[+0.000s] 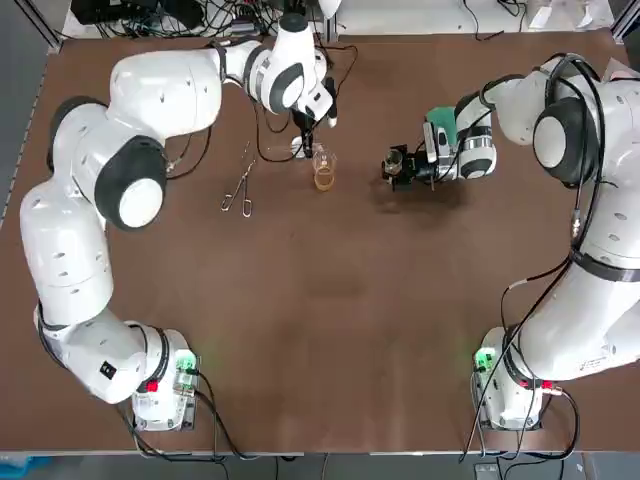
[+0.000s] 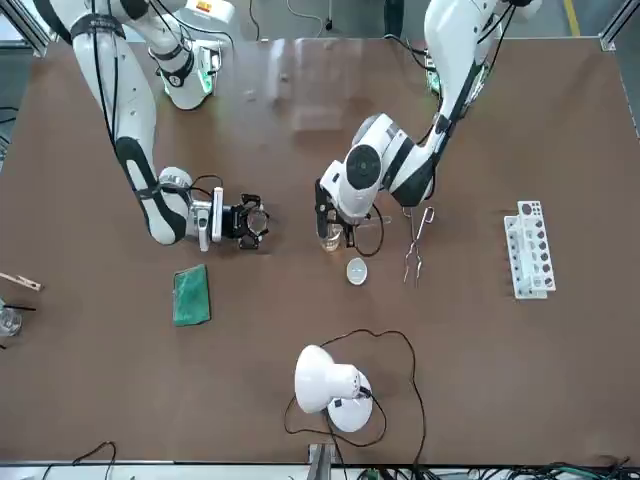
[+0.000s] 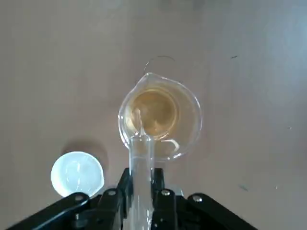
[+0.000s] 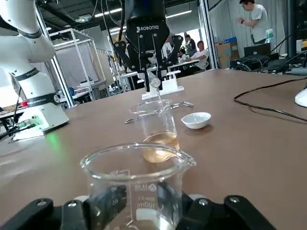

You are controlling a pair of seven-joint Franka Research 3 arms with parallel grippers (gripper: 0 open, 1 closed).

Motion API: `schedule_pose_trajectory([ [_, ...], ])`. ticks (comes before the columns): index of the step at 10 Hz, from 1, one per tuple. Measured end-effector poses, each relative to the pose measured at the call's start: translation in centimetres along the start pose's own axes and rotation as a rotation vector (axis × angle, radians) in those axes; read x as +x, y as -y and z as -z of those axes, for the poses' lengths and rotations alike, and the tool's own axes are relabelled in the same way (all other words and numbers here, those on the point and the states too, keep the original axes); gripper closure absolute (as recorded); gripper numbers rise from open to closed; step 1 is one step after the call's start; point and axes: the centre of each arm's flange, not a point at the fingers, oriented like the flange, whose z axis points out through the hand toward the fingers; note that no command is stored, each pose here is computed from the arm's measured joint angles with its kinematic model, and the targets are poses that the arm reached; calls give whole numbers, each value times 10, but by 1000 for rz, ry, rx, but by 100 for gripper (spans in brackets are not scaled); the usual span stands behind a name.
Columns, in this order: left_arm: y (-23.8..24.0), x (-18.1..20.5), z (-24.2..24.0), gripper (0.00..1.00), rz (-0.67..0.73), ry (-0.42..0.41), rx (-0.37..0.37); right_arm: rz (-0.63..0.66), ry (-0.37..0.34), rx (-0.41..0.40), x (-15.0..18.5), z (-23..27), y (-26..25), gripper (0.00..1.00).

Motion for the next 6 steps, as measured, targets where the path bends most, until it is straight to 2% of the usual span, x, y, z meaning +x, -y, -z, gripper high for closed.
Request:
schedule_pose_trajectory([
  [6,-4,4,-6,78,-30,49,39,0,1,0,0,0,0,62],
])
